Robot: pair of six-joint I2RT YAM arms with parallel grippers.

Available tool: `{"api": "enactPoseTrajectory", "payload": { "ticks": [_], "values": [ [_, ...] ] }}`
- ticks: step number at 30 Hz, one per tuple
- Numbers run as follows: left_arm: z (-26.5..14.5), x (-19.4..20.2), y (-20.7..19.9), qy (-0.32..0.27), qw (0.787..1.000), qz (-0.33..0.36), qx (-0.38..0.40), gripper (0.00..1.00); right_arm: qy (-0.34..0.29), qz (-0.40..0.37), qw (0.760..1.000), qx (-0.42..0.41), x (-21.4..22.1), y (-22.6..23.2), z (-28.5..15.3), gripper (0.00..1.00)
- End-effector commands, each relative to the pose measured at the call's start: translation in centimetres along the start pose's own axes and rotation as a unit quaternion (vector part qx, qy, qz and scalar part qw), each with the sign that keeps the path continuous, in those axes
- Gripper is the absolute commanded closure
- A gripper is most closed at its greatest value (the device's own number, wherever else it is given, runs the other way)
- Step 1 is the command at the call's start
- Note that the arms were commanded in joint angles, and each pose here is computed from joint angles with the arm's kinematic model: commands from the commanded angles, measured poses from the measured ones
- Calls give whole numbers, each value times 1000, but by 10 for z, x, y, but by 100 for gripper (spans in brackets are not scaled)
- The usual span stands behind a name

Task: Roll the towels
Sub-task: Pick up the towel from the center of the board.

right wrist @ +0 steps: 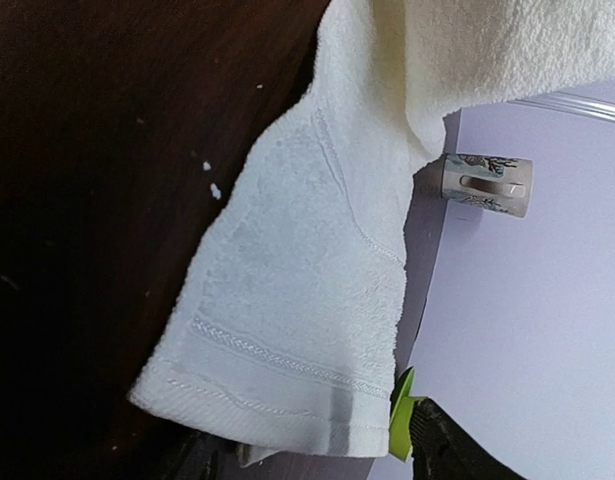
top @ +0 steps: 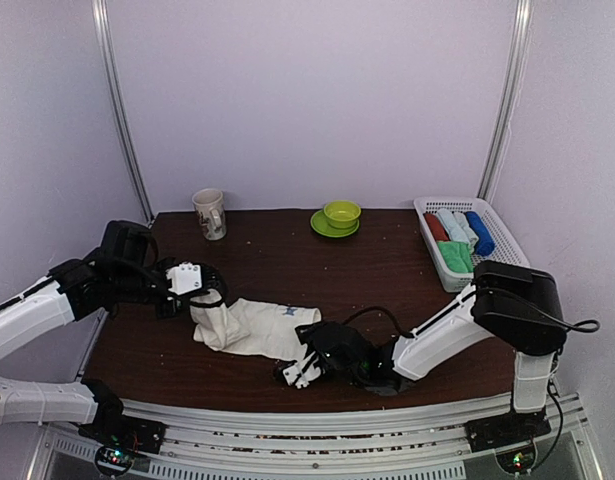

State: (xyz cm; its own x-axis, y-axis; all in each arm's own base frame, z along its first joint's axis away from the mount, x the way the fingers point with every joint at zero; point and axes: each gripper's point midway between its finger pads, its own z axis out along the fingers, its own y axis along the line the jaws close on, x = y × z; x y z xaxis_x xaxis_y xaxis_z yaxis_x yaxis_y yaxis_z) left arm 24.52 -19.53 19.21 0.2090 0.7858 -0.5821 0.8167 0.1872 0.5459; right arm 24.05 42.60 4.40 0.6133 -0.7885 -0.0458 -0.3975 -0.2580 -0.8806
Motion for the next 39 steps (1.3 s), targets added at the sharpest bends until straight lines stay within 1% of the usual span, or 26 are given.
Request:
{"api": "enactPoseTrajectory", "payload": {
  "ticks": [1, 6, 13, 16, 18, 20, 22, 23, 27, 28, 30, 33, 35, 39],
  "values": [
    [-6, -14, 18, -29, 999, -6, -25, 100, -30, -38, 999, -26, -6, 42, 3, 36],
    [-6, -11, 19, -29, 999, -13, -25, 100, -65, -22, 998, -8, -22, 36, -3, 41],
    [-6, -12, 21, -29, 999, -16, -23, 100, -80, -25, 995, -47, -38, 50, -3, 46],
    [-6, -12, 21, -29, 999, -16, -23, 100, -70, -23, 996, -56, -38, 55, 1, 53],
    [-5, -11, 21, -28, 999, -17, -21, 100, -50, -13, 998, -44, -33, 53, 6, 55],
    [-4, -11, 20, -28, 999, -17, -19, 100, -25, 2, 1000, -17, -25, 47, 11, 62],
    [-6, -12, 20, -29, 999, -17, -18, 100, -15, 8, 1000, -10, -21, 46, 13, 72],
    [-6, -13, 20, -30, 999, -17, -18, 100, -12, 13, 1000, -8, -21, 45, 13, 74],
    [-6, -13, 21, -30, 999, -16, -19, 100, 11, 42, 999, 5, -14, 36, 14, 94],
    [-7, -13, 21, -30, 999, -15, -19, 100, 17, 50, 999, 12, -12, 32, 14, 100],
    [-7, -14, 23, -29, 999, -15, -21, 100, 25, 64, 997, 22, -10, 24, 13, 100],
    [-9, -15, 32, -23, 999, -17, -37, 100, 18, 100, 994, 35, -12, 2, 5, 100],
    [-11, -14, 41, -12, 998, -20, -51, 100, 6, 138, 990, 38, -13, -20, -2, 100],
    [-14, -13, 60, 11, 996, -19, -82, 100, -7, 236, 970, 55, 0, -75, -18, 100]
  ]
}}
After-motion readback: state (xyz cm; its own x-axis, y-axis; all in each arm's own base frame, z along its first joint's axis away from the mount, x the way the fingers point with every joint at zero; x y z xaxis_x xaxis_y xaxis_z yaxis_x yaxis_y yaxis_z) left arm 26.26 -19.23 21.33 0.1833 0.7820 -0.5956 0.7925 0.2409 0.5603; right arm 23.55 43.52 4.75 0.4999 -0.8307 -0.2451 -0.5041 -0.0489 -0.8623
